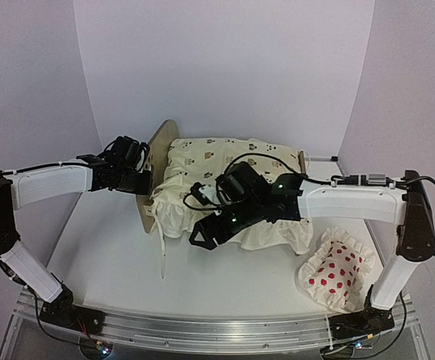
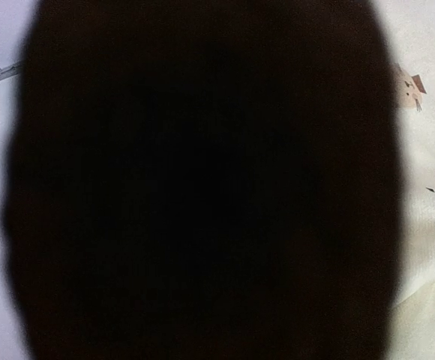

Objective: Set up the pet bed

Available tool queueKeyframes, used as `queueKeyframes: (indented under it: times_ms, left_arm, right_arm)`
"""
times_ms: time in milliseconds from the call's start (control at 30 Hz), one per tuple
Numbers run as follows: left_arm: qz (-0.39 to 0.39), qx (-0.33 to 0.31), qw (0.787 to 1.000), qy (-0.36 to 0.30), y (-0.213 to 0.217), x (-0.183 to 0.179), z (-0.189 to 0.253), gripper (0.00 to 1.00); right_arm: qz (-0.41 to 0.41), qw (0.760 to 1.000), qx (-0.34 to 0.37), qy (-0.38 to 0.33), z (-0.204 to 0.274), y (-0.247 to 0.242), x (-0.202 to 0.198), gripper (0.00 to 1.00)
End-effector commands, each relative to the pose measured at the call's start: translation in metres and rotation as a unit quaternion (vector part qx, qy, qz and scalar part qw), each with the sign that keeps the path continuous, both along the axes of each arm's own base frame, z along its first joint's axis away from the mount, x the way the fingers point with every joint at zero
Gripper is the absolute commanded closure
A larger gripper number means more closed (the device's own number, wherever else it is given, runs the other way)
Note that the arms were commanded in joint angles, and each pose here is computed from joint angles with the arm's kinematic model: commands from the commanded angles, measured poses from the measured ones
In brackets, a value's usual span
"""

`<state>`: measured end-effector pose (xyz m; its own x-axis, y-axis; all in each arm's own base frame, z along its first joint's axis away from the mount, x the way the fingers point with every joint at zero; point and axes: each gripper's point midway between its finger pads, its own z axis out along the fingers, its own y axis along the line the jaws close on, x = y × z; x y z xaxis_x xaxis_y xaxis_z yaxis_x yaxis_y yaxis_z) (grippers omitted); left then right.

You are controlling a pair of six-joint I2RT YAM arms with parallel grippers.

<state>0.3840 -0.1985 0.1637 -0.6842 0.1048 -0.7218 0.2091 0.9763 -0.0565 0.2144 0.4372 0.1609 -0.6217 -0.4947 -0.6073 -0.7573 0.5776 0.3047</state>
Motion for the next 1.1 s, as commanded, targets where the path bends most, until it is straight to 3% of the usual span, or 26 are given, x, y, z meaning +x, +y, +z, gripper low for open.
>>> queueKeyframes:
  times_ms: [0, 133, 233, 400, 700, 1067]
  left_arm:
    - [0.028, -0.038, 0.999, -0.003, -0.001, 0.012, 0.018, 1.0]
    - [0.022, -0.054, 0.998, 0.013, -0.005, 0.006, 0.008, 0.99]
    - [0.026, -0.043, 0.999, 0.016, 0.001, 0.001, 0.0, 0.91]
    - [0.029, -0.034, 0.999, 0.017, 0.008, -0.006, -0.006, 0.71]
    - [0.023, -0.045, 0.999, 0.01, 0.014, -0.021, 0.009, 0.33]
    - [0.062, -0.011, 0.998, 0.024, 0.029, -0.071, 0.027, 0.2]
  right_arm:
    - [0.001, 1.0, 0.029, -0.009, -0.004, 0.032, -0.006, 0.24]
    - [-0.024, 0.999, 0.036, -0.004, -0.018, 0.04, -0.001, 0.27]
    - [-0.027, 0.999, 0.033, 0.001, -0.027, 0.044, -0.001, 0.27]
    - [-0.029, 0.999, 0.023, -0.011, -0.029, 0.037, 0.0, 0.27]
    - [-0.059, 0.991, -0.036, -0.112, -0.006, -0.021, 0.012, 0.19]
    - [-0.078, 0.984, -0.054, -0.151, 0.004, -0.054, 0.013, 0.16]
